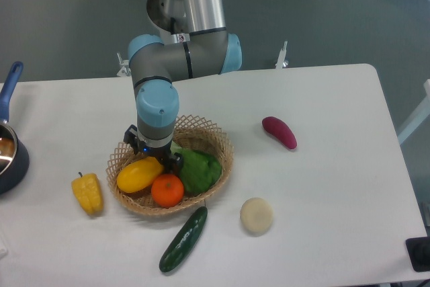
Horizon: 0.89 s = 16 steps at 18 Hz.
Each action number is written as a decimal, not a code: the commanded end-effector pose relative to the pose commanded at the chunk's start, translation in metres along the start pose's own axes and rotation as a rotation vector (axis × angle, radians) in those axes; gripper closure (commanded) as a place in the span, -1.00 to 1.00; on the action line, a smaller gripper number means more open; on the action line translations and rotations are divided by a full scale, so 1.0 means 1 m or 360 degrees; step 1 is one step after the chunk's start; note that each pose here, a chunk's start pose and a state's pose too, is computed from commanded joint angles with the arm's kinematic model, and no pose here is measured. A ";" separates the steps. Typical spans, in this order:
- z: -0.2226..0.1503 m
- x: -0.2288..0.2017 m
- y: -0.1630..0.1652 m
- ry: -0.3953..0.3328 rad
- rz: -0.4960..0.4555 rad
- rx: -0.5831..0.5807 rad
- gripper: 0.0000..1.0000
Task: Pick up the mango from the basket
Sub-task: 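Close the gripper around the yellow mango in the basket, then lift the grasped yellow mango up out of the basket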
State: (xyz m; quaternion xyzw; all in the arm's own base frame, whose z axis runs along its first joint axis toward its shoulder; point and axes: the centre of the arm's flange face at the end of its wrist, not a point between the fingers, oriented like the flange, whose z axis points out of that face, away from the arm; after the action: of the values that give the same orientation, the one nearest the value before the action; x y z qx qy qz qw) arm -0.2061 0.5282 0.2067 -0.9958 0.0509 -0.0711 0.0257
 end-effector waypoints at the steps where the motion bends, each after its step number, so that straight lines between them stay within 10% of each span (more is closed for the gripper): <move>1: 0.000 0.000 0.000 -0.0002 -0.0010 -0.0002 -0.43; 8: -0.005 0.000 -0.001 -0.0011 -0.0012 0.0012 0.07; 16: -0.025 0.001 -0.004 -0.0047 0.0004 0.0059 0.10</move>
State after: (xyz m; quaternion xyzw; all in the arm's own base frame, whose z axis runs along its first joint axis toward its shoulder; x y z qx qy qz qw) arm -0.2088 0.5310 0.2318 -0.9961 0.0503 -0.0573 0.0450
